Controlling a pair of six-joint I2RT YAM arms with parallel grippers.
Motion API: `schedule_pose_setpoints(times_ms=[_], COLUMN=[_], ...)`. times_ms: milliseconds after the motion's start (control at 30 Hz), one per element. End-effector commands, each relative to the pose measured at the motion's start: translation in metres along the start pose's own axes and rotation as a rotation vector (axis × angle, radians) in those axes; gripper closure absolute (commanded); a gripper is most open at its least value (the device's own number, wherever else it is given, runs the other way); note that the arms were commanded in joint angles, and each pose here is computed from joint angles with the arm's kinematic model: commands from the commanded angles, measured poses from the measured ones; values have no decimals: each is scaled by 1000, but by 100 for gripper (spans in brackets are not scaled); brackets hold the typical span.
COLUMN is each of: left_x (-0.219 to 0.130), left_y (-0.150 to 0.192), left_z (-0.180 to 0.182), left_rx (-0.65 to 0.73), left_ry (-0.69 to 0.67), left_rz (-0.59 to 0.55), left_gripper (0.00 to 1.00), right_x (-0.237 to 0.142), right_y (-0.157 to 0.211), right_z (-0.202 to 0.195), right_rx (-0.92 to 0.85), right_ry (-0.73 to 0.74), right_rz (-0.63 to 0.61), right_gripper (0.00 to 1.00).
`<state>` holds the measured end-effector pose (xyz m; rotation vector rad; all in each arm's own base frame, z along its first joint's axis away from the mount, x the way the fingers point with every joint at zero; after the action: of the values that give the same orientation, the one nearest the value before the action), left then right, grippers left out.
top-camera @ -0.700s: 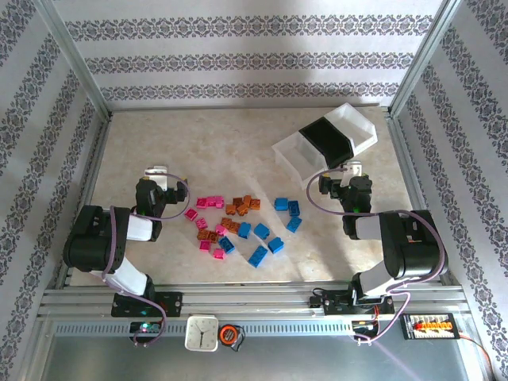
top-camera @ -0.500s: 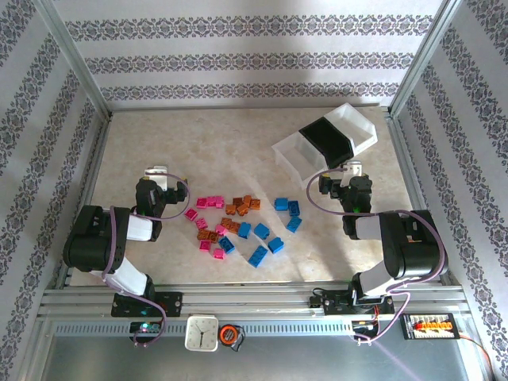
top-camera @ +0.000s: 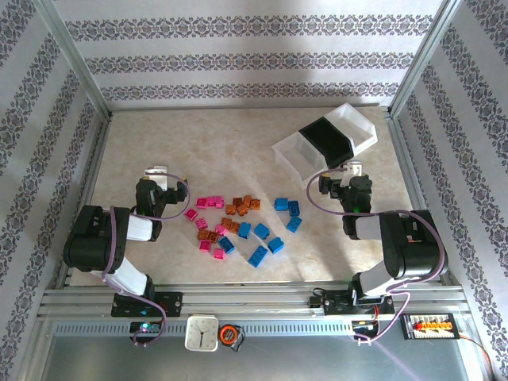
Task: Sort the legos into containers by color
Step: Move the container to the top-center of the table.
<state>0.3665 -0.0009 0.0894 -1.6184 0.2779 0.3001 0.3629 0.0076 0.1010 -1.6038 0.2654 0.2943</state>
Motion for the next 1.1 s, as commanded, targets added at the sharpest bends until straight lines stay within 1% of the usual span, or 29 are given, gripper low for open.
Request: schedule_pose_setpoints(times_ms=[0, 300, 367, 433, 533, 667, 767, 800, 867, 900, 933, 1000, 1033, 1067], left_x=[2, 3, 3, 3, -5, -18, -29, -34, -45, -49, -54, -59, -63, -67], left_y=[-10, -10, -11, -11, -21, -41, -57, -63, -78, -86, -92, -96, -93, -87], left_z=[0, 3, 8, 8, 3, 9, 9, 10, 13, 17, 22, 38, 47, 56], left_rx=[18, 9, -2, -3, 10, -17, -50, -86, -171, -226, -314, -507, -627, -736], left_ry=[11, -12, -44, -47, -22, -71, -76, -85, -96, -112, -136, -209, -263, -316], left_rz=[-30, -25, -24, -25, -35, -28, -57, -84, -163, -209, -249, -289, -287, -279], left_gripper=[1, 1, 1, 1, 1, 1, 1, 1, 1, 1, 1, 1, 1, 1], right_x=[1, 2, 2, 2, -2, -6, -13, -17, -26, -32, -37, -48, -53, -58], right_y=[-16, -16, -16, -18, -26, -36, -43, -47, -56, -64, -71, -77, -75, -68], right_z=[-4, -5, -6, -8, -13, -16, -21, -26, -38, -46, -55, -75, -82, -85], right_rx=[4, 9, 18, 36, 46, 65, 96, 103, 105, 104, 116, 241, 348, 471], right_ry=[1, -1, -1, -6, 19, 37, 83, 120, 246, 336, 431, 603, 648, 660], right_rz=[-55, -55, -53, -58, -40, 12, 33, 27, 11, -2, -19, -40, -41, -22], right_gripper=[2, 2, 2, 2, 2, 2, 2, 2, 2, 2, 2, 2, 2, 2])
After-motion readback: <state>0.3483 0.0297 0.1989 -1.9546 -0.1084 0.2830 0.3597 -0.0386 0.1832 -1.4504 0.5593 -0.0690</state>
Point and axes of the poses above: each hand's point on the last joint's axis, 136 mm out from that joint toward the fingers, its own x axis out along the fingers, its own z axis along the line the jaws close on, y = z × x, the point moved 3 cm from there along -x, back along the fingers, and after that the axes turned 4 degrees about -x, right-handed, at the moved point
